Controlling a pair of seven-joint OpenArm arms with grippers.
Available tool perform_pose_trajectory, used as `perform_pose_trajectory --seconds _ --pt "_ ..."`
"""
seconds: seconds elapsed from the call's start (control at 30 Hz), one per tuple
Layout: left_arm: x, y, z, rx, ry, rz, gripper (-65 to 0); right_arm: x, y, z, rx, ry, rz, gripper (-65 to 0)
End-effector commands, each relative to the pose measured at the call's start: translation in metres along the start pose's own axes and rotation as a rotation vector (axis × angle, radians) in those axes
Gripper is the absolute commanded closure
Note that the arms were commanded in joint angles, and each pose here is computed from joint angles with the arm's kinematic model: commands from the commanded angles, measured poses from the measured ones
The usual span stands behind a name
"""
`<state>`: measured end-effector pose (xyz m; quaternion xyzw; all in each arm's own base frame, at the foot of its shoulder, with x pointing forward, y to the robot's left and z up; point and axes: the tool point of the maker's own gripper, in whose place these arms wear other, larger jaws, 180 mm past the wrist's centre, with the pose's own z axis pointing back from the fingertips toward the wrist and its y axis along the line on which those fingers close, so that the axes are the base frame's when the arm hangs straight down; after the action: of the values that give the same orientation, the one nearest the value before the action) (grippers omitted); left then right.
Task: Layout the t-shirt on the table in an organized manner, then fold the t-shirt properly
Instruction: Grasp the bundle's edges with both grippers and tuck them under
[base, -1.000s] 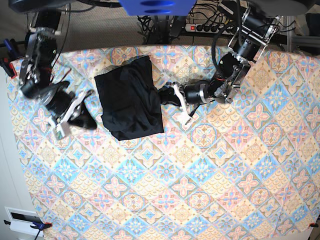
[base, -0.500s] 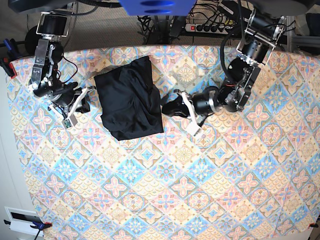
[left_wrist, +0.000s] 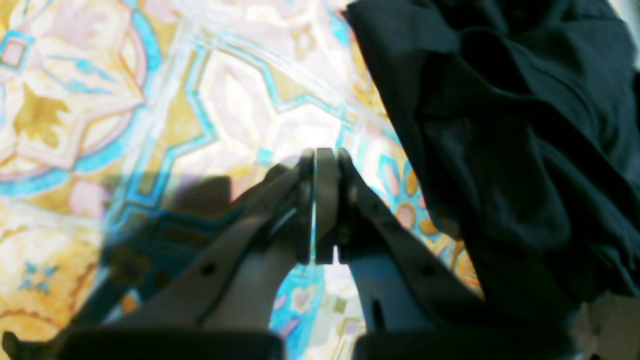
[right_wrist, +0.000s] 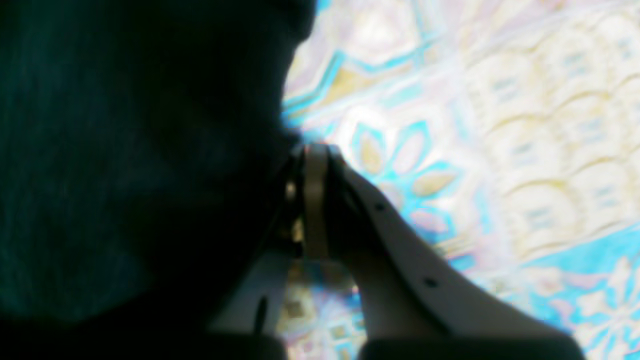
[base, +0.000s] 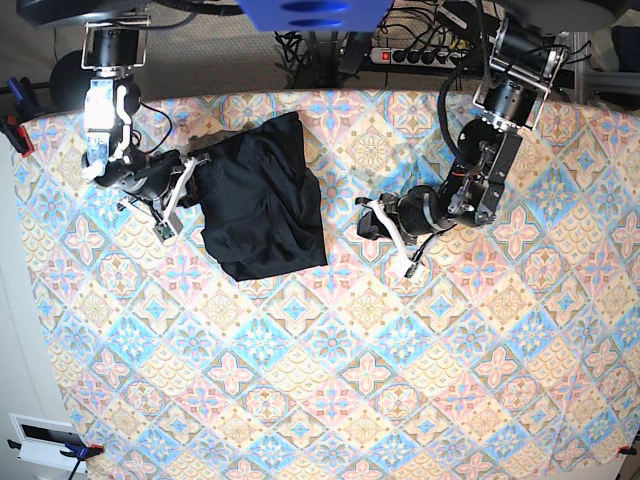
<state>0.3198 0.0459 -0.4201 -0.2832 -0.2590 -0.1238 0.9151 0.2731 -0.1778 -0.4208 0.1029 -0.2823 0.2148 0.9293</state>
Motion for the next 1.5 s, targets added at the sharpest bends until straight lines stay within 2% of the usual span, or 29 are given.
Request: perform_pose_trajectory --seconds 0.0,0.33,0.67,0.77,1.0,1.27,1.47 --pt "0.016 -0.002 0.002 0.003 -0.038 -0.013 0.0 0.011 -0.006 0.006 -0.012 -0.037 0.016 0.0" --pt "-0.013 -0.021 -0.035 0.030 0.086 -0.005 0.0 -0.015 0.001 0.006 0.002 0.013 -0.001 0.0" --pt "-0.001 -0.042 -0.055 0.091 0.094 -0.135 0.0 -0.038 0.012 0.007 0.022 0.056 -0.014 0.0" --pt "0.002 -0.045 -0.062 0.092 0.104 -0.134 0.0 -0.039 0.016 0.005 0.030 0.058 -0.011 0.0" --pt "0.011 -0.049 -0.081 0.081 0.141 -0.106 0.0 -0.032 0.063 -0.006 0.136 0.069 0.094 0.0" --pt "0.051 -0.063 -0.082 0.069 0.089 -0.143 0.0 -0.024 0.104 -0.006 0.220 0.054 0.187 0.0" --pt "0.055 -0.074 -0.098 0.047 0.108 -0.116 0.0 -0.027 0.128 -0.009 0.278 0.066 0.231 0.0"
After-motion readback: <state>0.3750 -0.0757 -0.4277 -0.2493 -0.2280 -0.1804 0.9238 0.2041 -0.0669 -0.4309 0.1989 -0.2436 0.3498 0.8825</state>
